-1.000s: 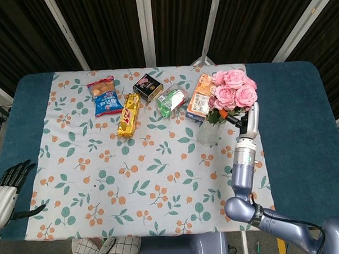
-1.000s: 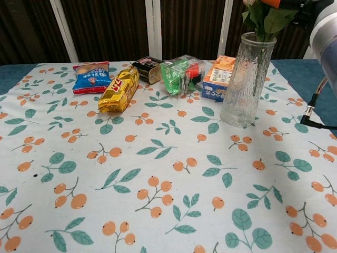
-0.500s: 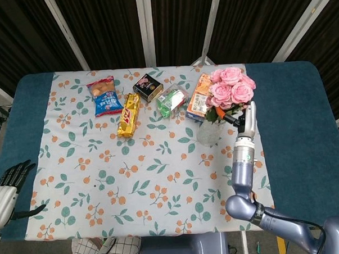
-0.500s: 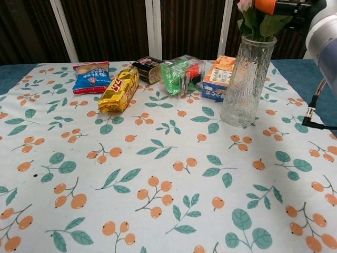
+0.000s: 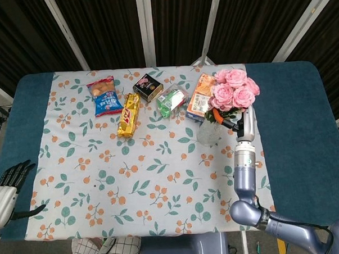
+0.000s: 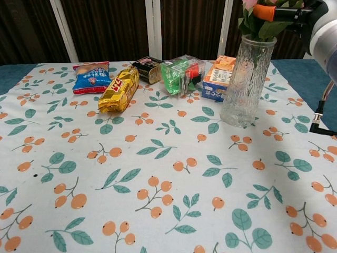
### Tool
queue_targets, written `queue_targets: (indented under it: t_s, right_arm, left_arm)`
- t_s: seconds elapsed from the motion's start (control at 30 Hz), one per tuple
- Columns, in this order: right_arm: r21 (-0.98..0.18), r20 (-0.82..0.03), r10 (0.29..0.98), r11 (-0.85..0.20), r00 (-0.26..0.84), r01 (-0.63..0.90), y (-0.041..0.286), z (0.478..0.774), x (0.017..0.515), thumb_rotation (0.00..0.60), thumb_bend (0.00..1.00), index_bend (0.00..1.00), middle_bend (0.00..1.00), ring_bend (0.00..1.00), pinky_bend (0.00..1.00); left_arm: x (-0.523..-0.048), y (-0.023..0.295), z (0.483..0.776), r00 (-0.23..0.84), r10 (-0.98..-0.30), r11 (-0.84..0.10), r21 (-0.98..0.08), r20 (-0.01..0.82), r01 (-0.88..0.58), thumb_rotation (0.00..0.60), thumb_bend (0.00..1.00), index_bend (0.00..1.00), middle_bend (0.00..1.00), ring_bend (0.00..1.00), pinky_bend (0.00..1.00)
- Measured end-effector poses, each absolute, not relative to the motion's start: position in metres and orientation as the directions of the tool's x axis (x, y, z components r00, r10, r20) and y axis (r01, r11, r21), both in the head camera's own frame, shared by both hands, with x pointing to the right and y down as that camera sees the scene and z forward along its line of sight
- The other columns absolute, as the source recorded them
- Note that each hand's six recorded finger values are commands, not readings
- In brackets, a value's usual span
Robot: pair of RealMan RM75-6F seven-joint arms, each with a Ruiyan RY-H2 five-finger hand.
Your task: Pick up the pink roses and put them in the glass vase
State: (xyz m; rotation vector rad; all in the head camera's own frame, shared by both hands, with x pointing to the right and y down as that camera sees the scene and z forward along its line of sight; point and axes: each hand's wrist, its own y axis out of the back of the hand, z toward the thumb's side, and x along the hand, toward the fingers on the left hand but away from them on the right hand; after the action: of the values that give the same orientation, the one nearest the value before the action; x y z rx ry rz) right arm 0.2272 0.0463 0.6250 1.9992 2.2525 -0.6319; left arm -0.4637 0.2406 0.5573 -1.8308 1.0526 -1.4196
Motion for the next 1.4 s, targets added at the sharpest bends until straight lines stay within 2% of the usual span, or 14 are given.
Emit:
queue_targets:
  t_s: [0.37,0.73,1.17,1.4]
  right_arm:
    - [-0.280,-0.336,0.937,0.000,-0.098,0.960,0.062,0.613,0.232,0.600,0.29,0.00,0.00,0.00,0.00]
    - [-0.382,-0.421,0.904,-0.103,-0.073,0.919,0.096,0.610,0.260,0.600,0.29,0.00,0.00,0.00,0.00]
    - [-0.450,-0.467,0.883,-0.193,-0.046,0.872,0.119,0.608,0.280,0.600,0.29,0.00,0.00,0.00,0.00]
    - [-0.543,-0.495,0.868,-0.263,-0.050,0.798,0.135,0.613,0.300,0.600,0.29,0.00,0.00,0.00,0.00]
  left_arm:
    - [-0.463,0.241,0.556,0.122,-0.859,-0.511,-0.829,0.496,-0.227,0.600,0.00,0.00,0.00,0.00,0.00]
    - [-0.460,0.243,0.556,0.132,-0.860,-0.511,-0.831,0.494,-0.218,0.600,0.00,0.00,0.00,0.00,0.00]
    - [-0.458,0.245,0.556,0.139,-0.857,-0.516,-0.830,0.497,-0.211,0.600,0.00,0.00,0.00,0.00,0.00]
    - [-0.459,0.244,0.556,0.137,-0.858,-0.514,-0.831,0.496,-0.212,0.600,0.00,0.00,0.00,0.00,0.00]
